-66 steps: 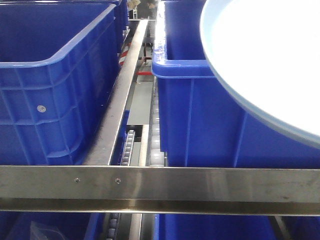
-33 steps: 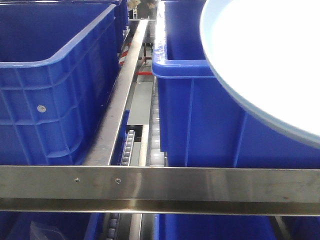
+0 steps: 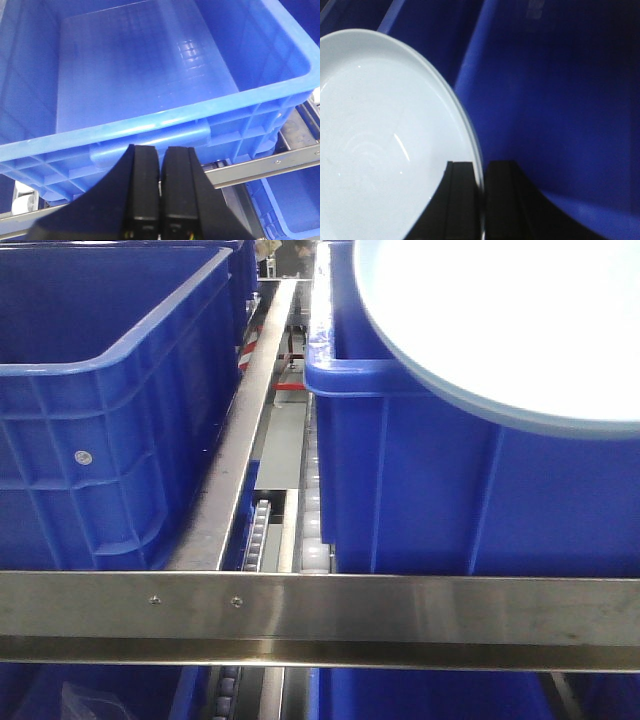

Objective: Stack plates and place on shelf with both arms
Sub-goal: 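Lower the stacked plates with the right gripper down into the blue bin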

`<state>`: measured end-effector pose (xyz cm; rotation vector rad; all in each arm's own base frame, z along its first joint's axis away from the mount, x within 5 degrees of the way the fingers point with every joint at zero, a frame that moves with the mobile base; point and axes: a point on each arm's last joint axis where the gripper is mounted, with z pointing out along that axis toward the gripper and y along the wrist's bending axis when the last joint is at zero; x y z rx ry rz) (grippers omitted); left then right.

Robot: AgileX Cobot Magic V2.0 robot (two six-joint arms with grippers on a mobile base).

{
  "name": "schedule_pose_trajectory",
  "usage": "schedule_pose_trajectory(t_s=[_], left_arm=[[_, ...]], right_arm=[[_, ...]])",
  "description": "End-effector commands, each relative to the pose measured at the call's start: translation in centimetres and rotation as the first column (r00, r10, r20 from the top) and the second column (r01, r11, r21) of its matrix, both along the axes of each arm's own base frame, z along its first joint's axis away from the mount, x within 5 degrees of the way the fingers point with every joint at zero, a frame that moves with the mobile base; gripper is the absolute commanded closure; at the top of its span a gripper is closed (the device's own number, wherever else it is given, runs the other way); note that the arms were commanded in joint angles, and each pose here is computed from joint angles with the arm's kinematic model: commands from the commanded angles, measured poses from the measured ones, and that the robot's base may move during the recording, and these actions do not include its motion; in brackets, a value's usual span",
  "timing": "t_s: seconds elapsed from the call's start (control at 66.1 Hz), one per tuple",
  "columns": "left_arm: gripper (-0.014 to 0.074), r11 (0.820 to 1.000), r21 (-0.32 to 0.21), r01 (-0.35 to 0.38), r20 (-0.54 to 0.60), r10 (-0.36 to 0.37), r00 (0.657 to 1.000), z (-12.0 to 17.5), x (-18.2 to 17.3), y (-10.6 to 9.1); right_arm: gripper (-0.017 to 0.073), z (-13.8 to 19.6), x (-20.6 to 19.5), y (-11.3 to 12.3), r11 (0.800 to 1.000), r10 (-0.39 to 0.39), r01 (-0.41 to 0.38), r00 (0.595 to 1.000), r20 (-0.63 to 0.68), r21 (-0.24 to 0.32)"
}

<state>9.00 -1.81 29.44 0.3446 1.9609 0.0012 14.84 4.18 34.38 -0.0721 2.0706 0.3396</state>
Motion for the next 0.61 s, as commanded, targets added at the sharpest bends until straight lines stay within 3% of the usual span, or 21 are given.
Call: schedule_pose_trajectory(t_s=[0.0, 0.242, 0.59], left_arm=[[0.0510, 0.999, -0.025, 0.030, 0.084, -0.028, 0.996, 1.4, 0.2, -0.3], [0.0510, 0.999, -0.025, 0.030, 0.084, -0.028, 0.996, 1.4, 0.2, -0.3], [0.0510, 0.999, -0.025, 0.030, 0.084, -0.028, 0.996, 1.4, 0.2, -0.3]], right_arm=[[0.0503, 2.8, 2.2, 0.2, 0.999, -0.029, 0.023, 0.982, 0.186, 0.035], [0.0503, 4.6, 7.1, 0.0, 0.995, -0.095, 0.087, 0.968, 0.231, 0.047], [0.0498, 4.9, 13.4, -3.4, 0.969, -0.248, 0.245, 0.946, 0.208, 0.041]])
